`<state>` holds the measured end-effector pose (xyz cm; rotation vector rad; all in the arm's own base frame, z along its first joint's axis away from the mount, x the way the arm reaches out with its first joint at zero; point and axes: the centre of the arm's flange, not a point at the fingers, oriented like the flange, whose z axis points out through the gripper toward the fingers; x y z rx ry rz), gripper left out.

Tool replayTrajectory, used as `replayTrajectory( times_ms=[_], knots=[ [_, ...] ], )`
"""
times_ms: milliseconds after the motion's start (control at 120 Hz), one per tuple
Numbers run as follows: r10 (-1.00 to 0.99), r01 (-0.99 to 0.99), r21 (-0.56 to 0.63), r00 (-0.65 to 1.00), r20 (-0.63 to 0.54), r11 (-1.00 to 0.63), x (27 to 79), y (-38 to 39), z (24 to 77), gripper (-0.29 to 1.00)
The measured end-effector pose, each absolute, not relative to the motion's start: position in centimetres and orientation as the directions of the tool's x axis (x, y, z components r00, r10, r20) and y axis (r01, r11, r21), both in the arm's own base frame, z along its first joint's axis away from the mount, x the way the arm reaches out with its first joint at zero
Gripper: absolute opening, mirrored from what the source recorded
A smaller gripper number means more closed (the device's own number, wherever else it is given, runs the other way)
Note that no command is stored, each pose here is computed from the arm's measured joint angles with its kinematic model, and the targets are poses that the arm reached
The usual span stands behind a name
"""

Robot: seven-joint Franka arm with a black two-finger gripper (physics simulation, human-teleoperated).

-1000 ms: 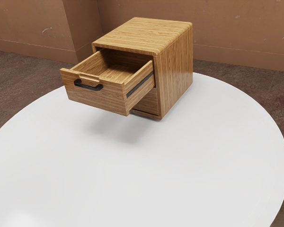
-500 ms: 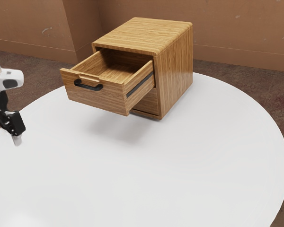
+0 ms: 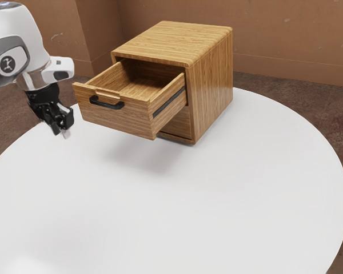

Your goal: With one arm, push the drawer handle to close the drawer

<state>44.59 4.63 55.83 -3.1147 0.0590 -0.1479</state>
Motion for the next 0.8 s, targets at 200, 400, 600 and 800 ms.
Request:
replayTrajectory(
  times_ms=[200, 400, 600, 800],
  knots=[
    [-0.046, -0.045, -0.016, 0.993, 0.112, -0.999, 49.8, 5.1, 54.4, 0.0],
    [-0.056, -0.055, -0.018, 0.991, 0.118, -0.998, 52.5, 5.5, 53.6, -0.06],
    [-0.073, -0.071, -0.025, 0.989, 0.125, -0.997, 55.4, 5.4, 53.1, -0.07],
    [-0.054, -0.051, -0.033, 0.991, 0.121, -0.998, 55.7, 7.3, 52.8, -0.08]
  ],
)
